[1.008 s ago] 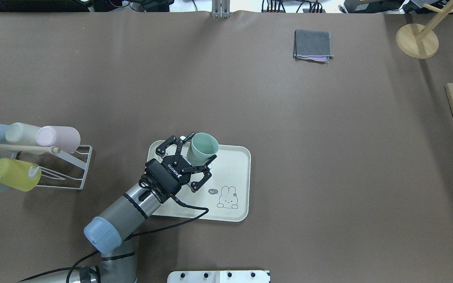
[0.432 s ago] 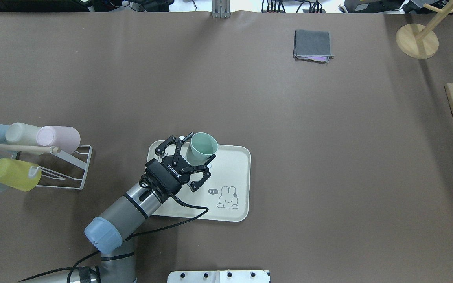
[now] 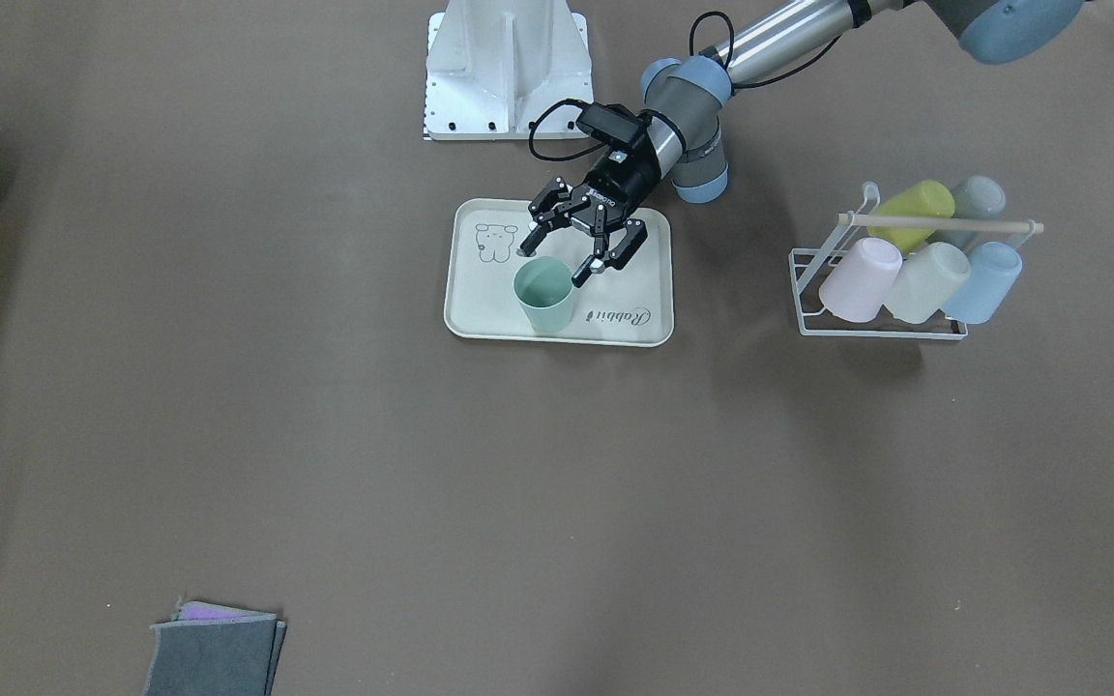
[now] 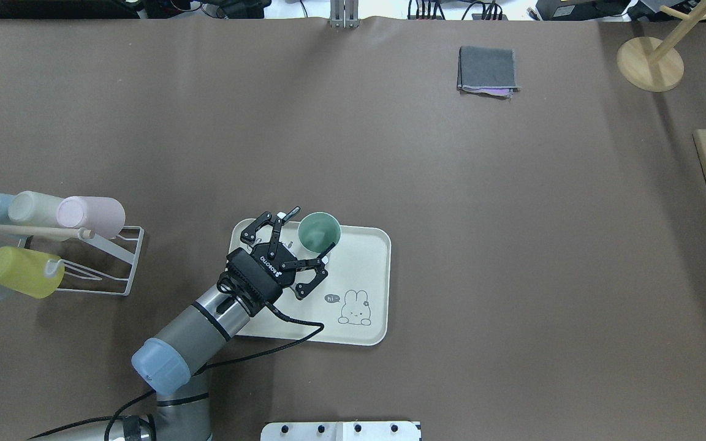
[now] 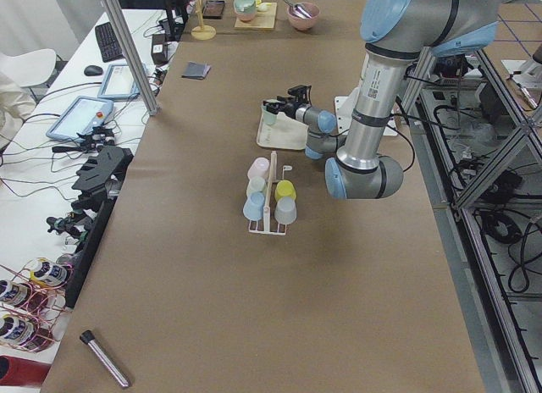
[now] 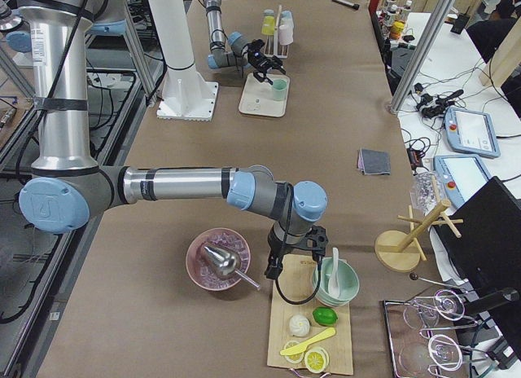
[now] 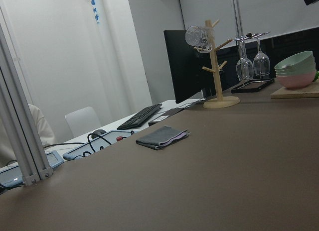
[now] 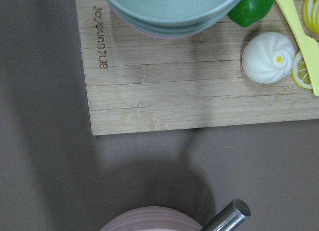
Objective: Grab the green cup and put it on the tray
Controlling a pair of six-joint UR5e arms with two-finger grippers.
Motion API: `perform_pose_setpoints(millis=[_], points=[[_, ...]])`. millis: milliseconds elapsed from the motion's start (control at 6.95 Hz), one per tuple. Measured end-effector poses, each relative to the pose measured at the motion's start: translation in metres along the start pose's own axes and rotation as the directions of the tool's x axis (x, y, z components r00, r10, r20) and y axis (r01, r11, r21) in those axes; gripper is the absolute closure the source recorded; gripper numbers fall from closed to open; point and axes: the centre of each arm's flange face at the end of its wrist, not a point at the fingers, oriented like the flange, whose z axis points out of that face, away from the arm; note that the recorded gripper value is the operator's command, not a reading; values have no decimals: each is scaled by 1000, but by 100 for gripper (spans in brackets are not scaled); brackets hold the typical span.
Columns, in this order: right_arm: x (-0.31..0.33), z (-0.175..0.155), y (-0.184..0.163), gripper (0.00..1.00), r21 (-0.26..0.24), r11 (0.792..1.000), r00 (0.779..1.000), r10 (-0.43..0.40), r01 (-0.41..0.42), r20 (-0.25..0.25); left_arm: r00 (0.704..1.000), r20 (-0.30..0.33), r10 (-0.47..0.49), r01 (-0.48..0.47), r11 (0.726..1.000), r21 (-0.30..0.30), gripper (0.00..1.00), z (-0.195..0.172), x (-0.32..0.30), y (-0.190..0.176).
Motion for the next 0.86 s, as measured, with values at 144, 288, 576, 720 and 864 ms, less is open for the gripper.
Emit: perform_pose_setpoints(millis=[144, 288, 576, 720, 864], points=[[1, 1, 1, 0, -1, 1000, 1000, 1, -1, 0, 1000, 0, -1, 1, 1000, 0, 12, 0, 0, 0], [1, 1, 1, 0, -2, 1000, 1000, 1, -1, 0, 1000, 0, -2, 2, 1000, 1, 11, 0, 0, -1], [1, 1, 1, 0, -1, 1000, 1000, 0, 0, 0, 1000, 3, -7, 7, 1000, 8, 3, 1, -2, -4], [0, 1, 1, 0, 0, 1000, 1000, -1, 1, 0, 1000, 8, -7, 7, 1000, 12, 3, 2, -6, -8], [0, 0, 1, 0, 1, 1000, 1000, -2, 2, 0, 1000, 13, -6, 6, 1000, 15, 3, 2, -12, -10]])
